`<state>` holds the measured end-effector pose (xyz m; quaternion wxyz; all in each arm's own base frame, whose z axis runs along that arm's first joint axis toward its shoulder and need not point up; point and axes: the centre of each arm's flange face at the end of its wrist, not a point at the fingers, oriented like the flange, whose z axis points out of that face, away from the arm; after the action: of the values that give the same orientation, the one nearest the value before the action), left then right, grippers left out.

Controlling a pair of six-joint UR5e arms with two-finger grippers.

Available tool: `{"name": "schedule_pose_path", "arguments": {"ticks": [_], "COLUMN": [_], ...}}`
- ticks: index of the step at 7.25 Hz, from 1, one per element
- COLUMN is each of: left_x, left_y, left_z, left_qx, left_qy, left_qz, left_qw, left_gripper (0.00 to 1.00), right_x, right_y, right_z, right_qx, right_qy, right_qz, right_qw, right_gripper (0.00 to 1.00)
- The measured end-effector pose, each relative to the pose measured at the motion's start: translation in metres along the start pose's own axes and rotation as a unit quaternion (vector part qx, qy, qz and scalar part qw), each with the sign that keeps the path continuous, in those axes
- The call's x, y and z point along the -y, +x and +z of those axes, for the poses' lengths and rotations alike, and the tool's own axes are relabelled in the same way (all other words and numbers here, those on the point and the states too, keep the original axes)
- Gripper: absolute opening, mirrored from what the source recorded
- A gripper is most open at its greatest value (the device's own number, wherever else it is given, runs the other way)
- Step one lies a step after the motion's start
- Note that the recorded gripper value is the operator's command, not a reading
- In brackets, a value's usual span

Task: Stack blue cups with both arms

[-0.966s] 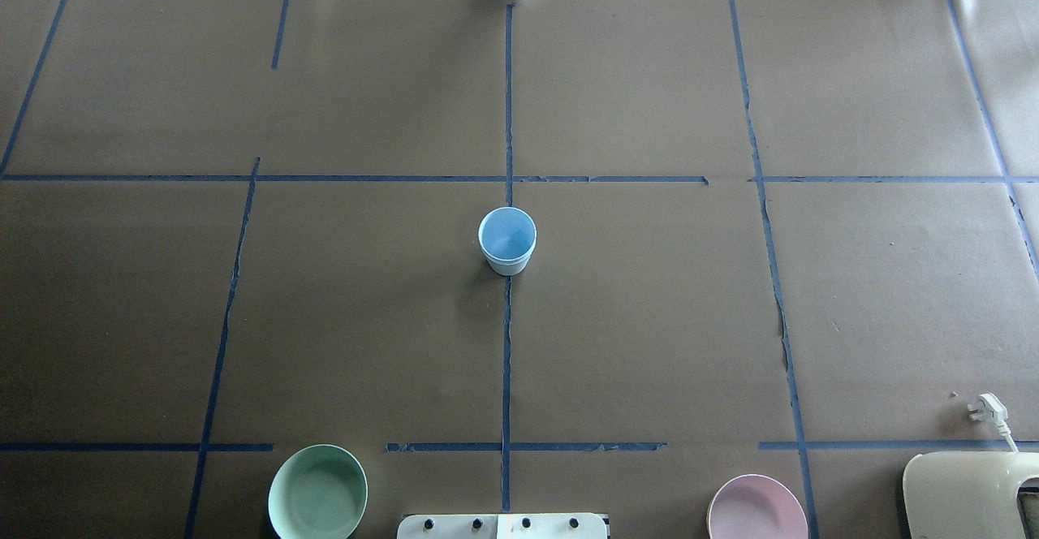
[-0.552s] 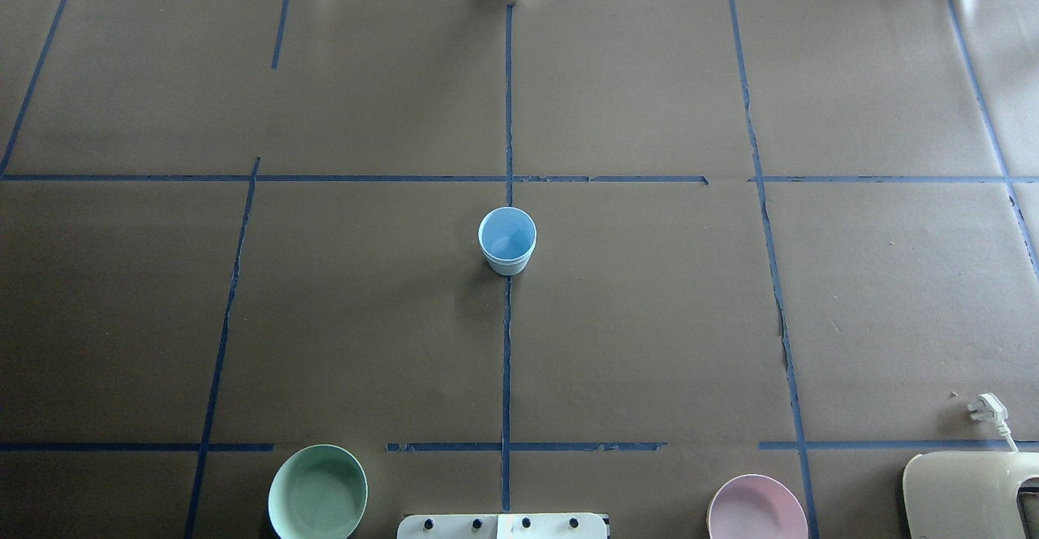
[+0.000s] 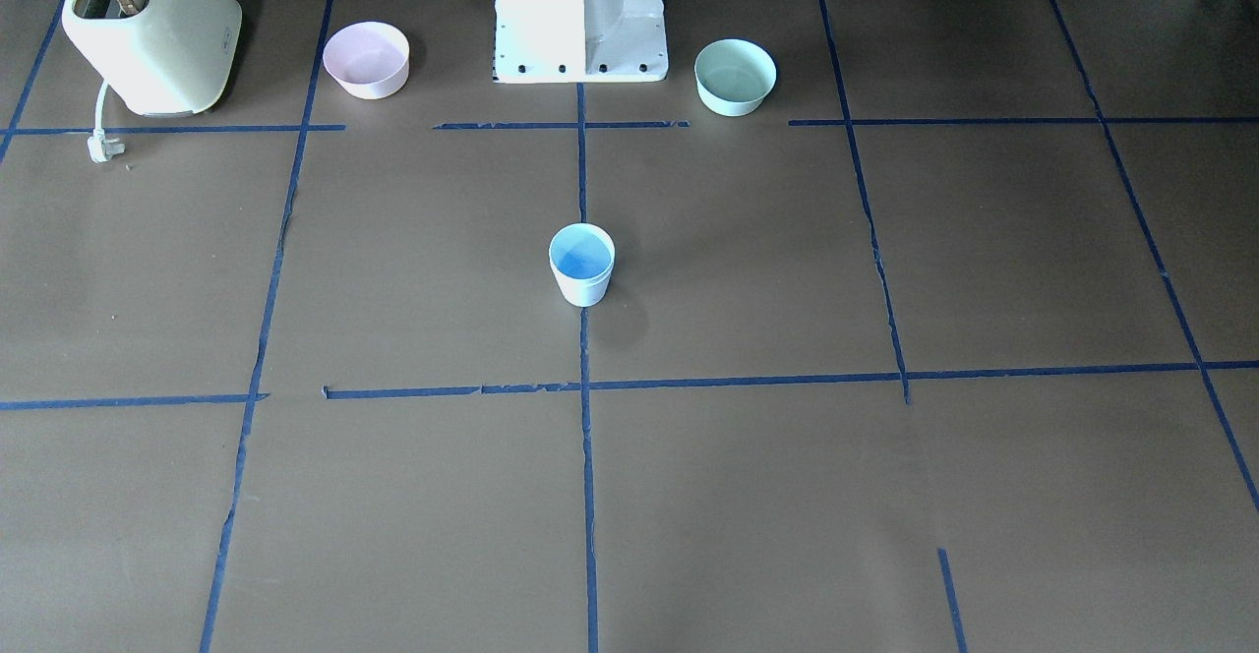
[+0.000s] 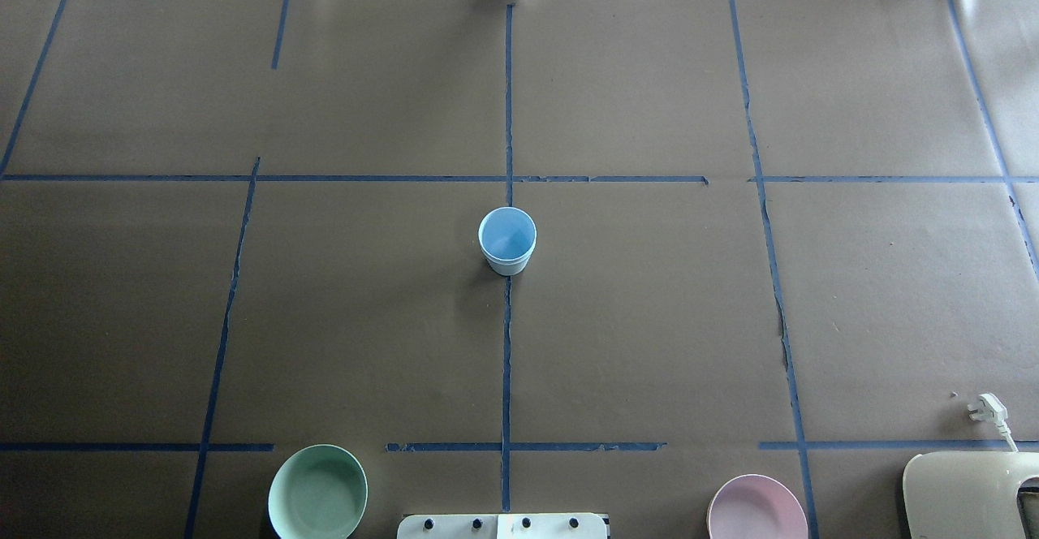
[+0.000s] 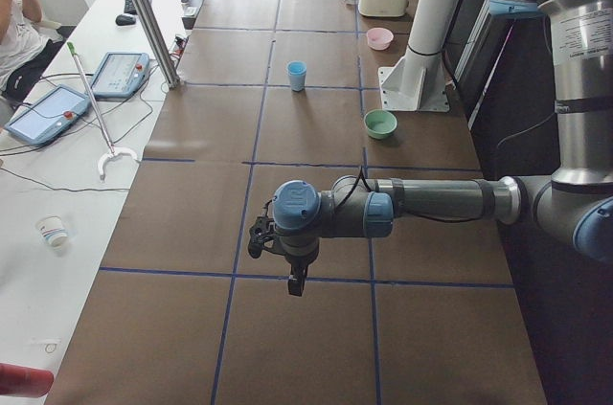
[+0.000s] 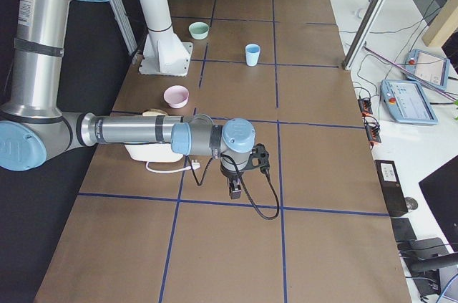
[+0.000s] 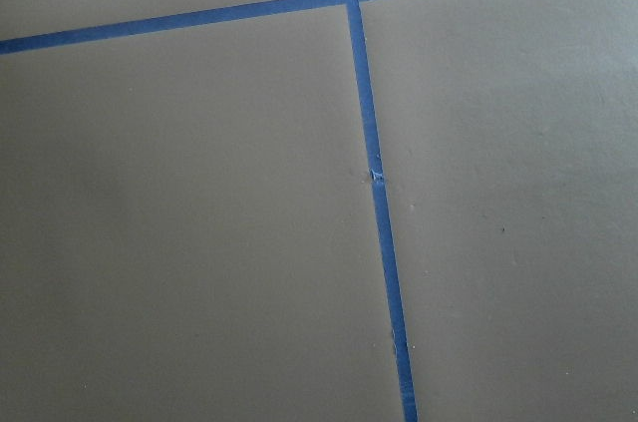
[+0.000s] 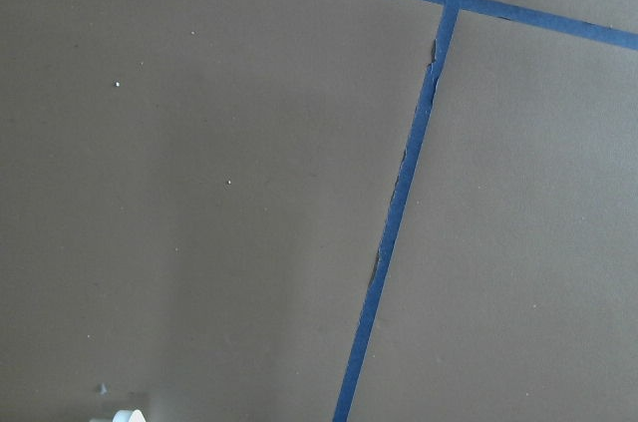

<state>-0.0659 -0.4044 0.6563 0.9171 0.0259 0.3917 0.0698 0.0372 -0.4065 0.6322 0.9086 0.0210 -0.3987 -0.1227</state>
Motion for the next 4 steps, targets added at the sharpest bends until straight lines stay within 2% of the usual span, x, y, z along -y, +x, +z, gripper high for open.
{"name": "schedule_pose_path", "arguments": {"ticks": [4], "left_x": [-0.0001], "left_y": [0.0001], "left_z": [0.0], "left_qx": [0.0], "left_qy": [0.0], "left_qz": [0.0], "left_qw": [1.0], "left_gripper": [1.0], "right_x": [0.0005], "right_y": [-0.0017], "right_z": [0.0004], "right_qx": [0.007], "right_qy": [0.001], "right_qz": [0.0], "right_qw": [1.0], "right_gripper": [1.0]}}
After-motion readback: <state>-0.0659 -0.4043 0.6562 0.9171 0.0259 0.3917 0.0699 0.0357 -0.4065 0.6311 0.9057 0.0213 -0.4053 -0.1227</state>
